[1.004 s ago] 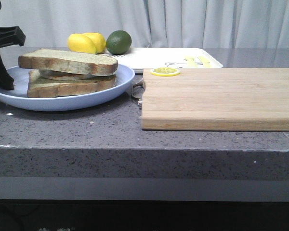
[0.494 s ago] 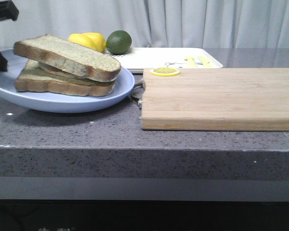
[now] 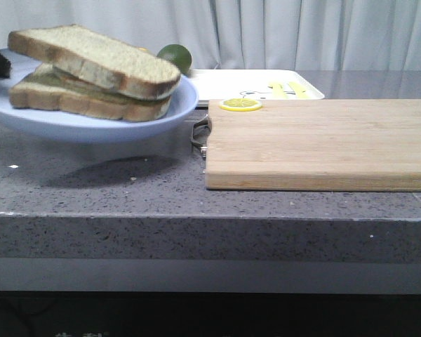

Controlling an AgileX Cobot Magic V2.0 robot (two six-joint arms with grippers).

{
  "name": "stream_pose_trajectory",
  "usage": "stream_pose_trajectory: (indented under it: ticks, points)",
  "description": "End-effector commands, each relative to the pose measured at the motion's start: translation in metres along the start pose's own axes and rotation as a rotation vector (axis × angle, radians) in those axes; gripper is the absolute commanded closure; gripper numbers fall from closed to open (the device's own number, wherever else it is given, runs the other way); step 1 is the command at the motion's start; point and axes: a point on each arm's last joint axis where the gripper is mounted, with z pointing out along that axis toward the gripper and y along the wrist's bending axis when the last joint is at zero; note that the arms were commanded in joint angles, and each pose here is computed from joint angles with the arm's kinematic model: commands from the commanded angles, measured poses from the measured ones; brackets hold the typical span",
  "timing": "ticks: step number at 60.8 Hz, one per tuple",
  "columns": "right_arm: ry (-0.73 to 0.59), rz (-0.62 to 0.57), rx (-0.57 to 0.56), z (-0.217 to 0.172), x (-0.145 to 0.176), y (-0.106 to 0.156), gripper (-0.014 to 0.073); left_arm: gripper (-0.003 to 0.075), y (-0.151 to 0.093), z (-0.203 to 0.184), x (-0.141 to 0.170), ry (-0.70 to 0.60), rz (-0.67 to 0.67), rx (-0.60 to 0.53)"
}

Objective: Place bread and move sandwich to tray
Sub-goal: 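Lift the blue plate with the left gripper and carry it onto the white tray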

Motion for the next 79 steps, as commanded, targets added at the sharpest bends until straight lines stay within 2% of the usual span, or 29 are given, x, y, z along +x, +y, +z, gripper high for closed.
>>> stream_pose_trajectory:
  ticks: [1, 12, 25, 31, 43, 66, 79]
  points:
    - [-0.108, 0.0, 0.003, -0.002, -0.016, 0.001, 0.0663, 0.074, -0.015, -0.018, -0.024, -0.112, -0.027, 0.072]
    - [-0.105, 0.0, 0.003, -0.002, -0.016, 0.001, 0.0663, 0.074, -0.019, -0.003, -0.056, -0.065, -0.001, 0.106]
    - [-0.097, 0.0, 0.003, -0.002, -0.015, 0.001, 0.0663, 0.0741, -0.022, 0.019, -0.11, -0.1, 0.047, 0.139]
    - [-0.097, 0.0, 0.003, -0.002, -0.015, 0.001, 0.0663, 0.074, -0.021, 0.035, -0.127, -0.086, 0.064, 0.154]
    - [-0.098, 0.0, 0.003, -0.002, -0.016, 0.001, 0.0663, 0.0741, -0.016, 0.062, -0.16, -0.138, 0.062, 0.176]
    - [-0.1, 0.0, 0.003, -0.002, -0.016, 0.001, 0.0663, 0.0741, -0.015, 0.109, -0.182, -0.157, 0.003, 0.371]
    - [-0.1, 0.0, 0.003, -0.002, -0.016, 0.001, 0.0663, 0.0741, -0.015, 0.123, -0.182, -0.169, -0.01, 0.372]
